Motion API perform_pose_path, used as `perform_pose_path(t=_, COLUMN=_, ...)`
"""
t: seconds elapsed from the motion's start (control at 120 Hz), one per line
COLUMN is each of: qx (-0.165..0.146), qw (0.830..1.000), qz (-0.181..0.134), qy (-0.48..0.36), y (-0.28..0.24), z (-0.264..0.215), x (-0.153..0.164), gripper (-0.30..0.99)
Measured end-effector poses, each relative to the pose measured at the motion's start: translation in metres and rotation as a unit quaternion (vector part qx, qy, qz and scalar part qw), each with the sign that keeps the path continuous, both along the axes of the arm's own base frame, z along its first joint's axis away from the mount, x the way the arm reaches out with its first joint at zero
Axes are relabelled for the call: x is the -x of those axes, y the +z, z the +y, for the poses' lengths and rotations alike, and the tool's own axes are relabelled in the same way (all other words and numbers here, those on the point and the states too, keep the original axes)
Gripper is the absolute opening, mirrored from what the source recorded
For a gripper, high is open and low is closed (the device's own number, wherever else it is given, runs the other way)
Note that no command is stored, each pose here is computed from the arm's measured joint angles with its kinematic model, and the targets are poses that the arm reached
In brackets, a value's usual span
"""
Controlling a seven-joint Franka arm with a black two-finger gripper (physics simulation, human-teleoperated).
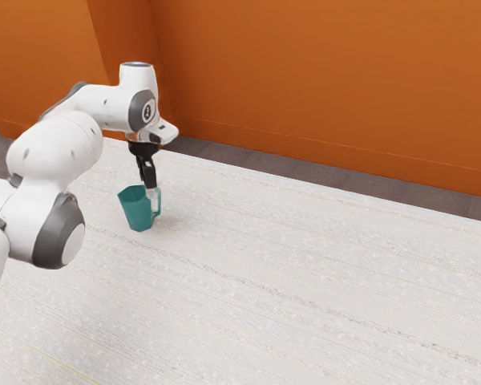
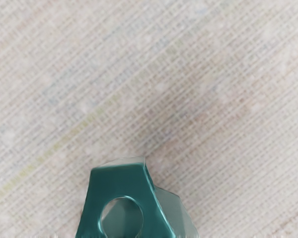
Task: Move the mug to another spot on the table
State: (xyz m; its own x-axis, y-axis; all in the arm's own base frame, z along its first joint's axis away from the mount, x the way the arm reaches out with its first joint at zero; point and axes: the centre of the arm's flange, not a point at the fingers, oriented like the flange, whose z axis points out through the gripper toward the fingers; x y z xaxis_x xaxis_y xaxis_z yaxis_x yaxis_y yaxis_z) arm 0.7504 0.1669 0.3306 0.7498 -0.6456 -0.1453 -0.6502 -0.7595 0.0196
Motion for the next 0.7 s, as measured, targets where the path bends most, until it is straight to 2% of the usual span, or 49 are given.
perform_pose_path(t=0.233, qx=0.040, qw=0.999, qz=0.003, qy=-0.007, y=-0.012, z=0.016, x=0.000, gripper=0.69)
perform_pose_path(t=0.35, qx=0.048, qw=0.998, qz=-0.016, qy=-0.030, y=-0.005, z=0.006, x=-0.011, gripper=0.69)
perform_pose_path(t=0.7, qx=0.059, qw=0.997, qz=-0.018, qy=-0.043, y=-0.033, z=0.016, x=-0.013, gripper=0.69)
